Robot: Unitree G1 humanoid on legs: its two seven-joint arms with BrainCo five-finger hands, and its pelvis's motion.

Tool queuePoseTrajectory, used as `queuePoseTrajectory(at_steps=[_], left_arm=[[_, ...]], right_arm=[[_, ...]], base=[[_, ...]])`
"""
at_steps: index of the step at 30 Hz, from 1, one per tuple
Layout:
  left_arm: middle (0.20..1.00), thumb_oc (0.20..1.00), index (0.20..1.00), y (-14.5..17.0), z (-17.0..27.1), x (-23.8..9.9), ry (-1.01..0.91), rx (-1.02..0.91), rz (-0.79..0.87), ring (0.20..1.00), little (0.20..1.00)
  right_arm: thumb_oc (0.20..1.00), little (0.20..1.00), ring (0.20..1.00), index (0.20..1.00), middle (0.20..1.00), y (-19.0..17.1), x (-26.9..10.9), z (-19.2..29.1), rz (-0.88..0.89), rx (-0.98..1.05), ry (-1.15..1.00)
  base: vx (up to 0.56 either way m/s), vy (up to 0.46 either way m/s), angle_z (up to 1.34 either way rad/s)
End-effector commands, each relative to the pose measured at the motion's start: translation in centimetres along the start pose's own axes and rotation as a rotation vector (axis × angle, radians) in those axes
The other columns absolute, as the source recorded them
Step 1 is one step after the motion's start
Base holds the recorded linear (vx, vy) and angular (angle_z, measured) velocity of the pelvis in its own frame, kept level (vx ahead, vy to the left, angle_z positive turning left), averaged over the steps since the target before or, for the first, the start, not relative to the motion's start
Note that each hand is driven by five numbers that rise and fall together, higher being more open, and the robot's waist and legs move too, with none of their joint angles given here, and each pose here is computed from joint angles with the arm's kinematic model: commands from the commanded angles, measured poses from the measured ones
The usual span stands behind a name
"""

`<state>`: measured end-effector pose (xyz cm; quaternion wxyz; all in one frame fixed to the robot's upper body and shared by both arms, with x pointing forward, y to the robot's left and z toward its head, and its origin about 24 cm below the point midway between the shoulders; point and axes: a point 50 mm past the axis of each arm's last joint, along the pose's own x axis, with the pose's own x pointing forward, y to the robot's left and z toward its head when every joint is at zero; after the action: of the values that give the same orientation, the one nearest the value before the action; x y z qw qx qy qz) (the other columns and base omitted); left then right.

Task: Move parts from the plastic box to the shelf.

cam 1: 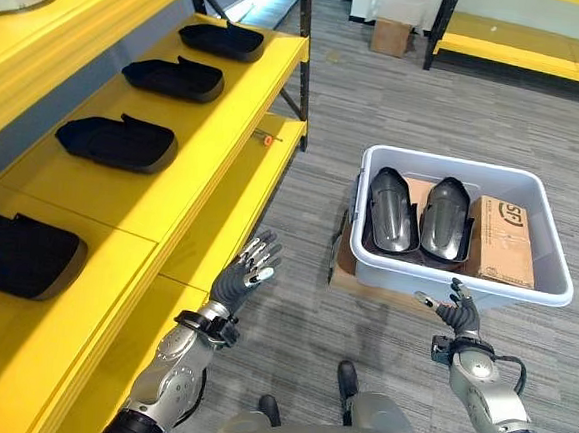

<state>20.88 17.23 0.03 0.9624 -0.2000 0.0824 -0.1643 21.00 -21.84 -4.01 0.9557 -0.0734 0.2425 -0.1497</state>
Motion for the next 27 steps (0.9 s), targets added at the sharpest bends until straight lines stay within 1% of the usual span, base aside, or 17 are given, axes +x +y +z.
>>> queuePoseTrajectory(at_steps=[1, 5, 8, 13, 17, 19, 22, 27], left_arm=[[1.0, 1.0, 1.0, -0.5, 0.3, -0.3, -0.046, 0.05, -0.051, 1.0, 1.0], [1.0, 1.0, 1.0, 0.1, 0.4, -0.1, -0.031, 0.091, -0.035, 1.0, 1.0], [1.0, 1.0, 1.0, 0.2, 0.4, 0.1, -0.018, 0.107, -0.038, 1.0, 1.0], [1.0, 1.0, 1.0, 0.4, 0.0, 0.1, 0.007, 0.124, -0.036, 1.0, 1.0], [1.0, 1.0, 1.0, 0.7, 0.0, -0.4, 0.014, 0.148, -0.023, 1.0, 1.0], [1.0, 1.0, 1.0, 0.8, 0.1, -0.8, 0.021, 0.14, -0.031, 1.0, 1.0], [1.0, 1.0, 1.0, 0.8, 0.2, -1.1, 0.022, 0.13, -0.022, 1.0, 1.0], [1.0, 1.0, 1.0, 0.4, 0.2, -1.2, 0.009, 0.095, -0.028, 1.0, 1.0]], right_arm=[[1.0, 1.0, 1.0, 1.0, 1.0, 0.8, 0.5, 3.0, 0.033, -0.026, -0.136], [1.0, 1.0, 1.0, 1.0, 1.0, 2.4, 1.0, 3.9, 0.078, -0.015, -0.164], [1.0, 1.0, 1.0, 1.0, 1.0, 2.7, 1.1, 4.0, 0.08, -0.002, -0.17], [1.0, 1.0, 1.0, 1.0, 1.0, 2.8, 1.3, 3.8, 0.039, 0.009, -0.161], [1.0, 1.0, 1.0, 1.0, 1.0, 2.0, 1.6, 3.8, 0.008, -0.004, -0.151], [1.0, 1.0, 1.0, 1.0, 1.0, 0.6, 1.5, 3.7, -0.047, -0.03, -0.145], [1.0, 1.0, 1.0, 1.0, 1.0, -0.2, 1.6, 3.8, -0.075, -0.05, -0.139], [1.0, 1.0, 1.0, 1.0, 1.0, -1.8, 2.0, 4.7, -0.138, -0.133, -0.192]], base=[[0.03, 0.063, -0.18], [0.05, 0.031, -0.73], [0.08, -0.106, -1.04], [0.1, -0.27, -0.11], [0.15, -0.313, 0.03], [0.23, -0.469, 0.14], [0.18, -0.318, -0.04], [0.16, -0.247, -0.08]])
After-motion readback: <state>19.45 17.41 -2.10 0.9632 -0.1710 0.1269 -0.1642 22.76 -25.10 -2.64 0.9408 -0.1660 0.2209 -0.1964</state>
